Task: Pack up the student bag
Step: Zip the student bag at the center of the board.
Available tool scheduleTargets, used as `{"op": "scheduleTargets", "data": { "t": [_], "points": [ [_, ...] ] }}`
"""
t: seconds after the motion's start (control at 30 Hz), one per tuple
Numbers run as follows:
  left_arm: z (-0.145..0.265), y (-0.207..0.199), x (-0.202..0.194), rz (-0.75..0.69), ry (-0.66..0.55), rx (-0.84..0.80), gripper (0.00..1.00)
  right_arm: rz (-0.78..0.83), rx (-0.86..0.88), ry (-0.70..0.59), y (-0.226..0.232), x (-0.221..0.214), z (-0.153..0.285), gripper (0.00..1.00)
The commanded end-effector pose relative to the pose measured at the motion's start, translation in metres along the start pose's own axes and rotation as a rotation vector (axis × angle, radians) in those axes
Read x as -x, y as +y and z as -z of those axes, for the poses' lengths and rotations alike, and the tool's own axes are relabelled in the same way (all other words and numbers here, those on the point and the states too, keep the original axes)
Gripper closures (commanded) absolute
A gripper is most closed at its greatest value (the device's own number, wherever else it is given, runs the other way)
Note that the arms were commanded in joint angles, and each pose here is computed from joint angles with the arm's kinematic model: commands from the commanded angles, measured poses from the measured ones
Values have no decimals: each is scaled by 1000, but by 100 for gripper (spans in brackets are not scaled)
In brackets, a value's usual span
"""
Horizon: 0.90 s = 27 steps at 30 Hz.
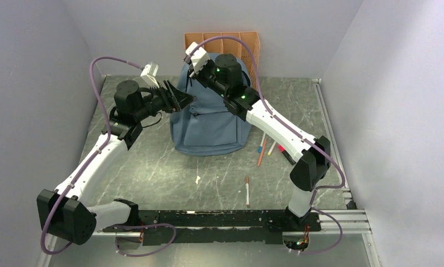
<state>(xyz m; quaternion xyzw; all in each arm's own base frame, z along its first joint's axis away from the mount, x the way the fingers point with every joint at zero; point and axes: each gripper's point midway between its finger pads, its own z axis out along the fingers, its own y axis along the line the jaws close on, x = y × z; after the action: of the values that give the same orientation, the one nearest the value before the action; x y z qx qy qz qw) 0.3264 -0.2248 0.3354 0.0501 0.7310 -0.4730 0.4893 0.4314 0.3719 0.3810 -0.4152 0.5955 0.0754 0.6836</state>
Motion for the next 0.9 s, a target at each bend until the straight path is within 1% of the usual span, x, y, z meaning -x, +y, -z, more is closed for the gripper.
{"op": "scheduleTargets", "data": {
  "t": [0.0,0.2,0.27,0.37,0.4,0.5,0.6,0.73,0.87],
  "points": [
    [-13,-18,2,26,-28,-108,31,-67,-72,-187,-30,66,26,100],
    [-30,-13,-4,29,-45,-84,36,-77,-70,-189,-29,64,29,100],
    [-33,-5,-6,31,-56,-58,40,-81,-65,-189,-27,62,31,100],
    [-37,14,-9,21,-62,15,41,-86,-61,-194,-26,63,36,100],
    [-37,20,-9,18,-63,43,40,-87,-59,-195,-26,63,37,100],
    [-35,35,-13,17,-75,113,33,-92,-60,-204,-27,66,42,100],
    [-34,41,-10,3,-105,133,27,-100,-35,-215,-22,68,46,100],
    [-40,37,-2,-20,-131,103,24,-117,-9,-230,-17,69,51,100],
    [-48,27,9,-38,-155,51,23,-130,15,-227,-11,66,53,100]
  ]
}}
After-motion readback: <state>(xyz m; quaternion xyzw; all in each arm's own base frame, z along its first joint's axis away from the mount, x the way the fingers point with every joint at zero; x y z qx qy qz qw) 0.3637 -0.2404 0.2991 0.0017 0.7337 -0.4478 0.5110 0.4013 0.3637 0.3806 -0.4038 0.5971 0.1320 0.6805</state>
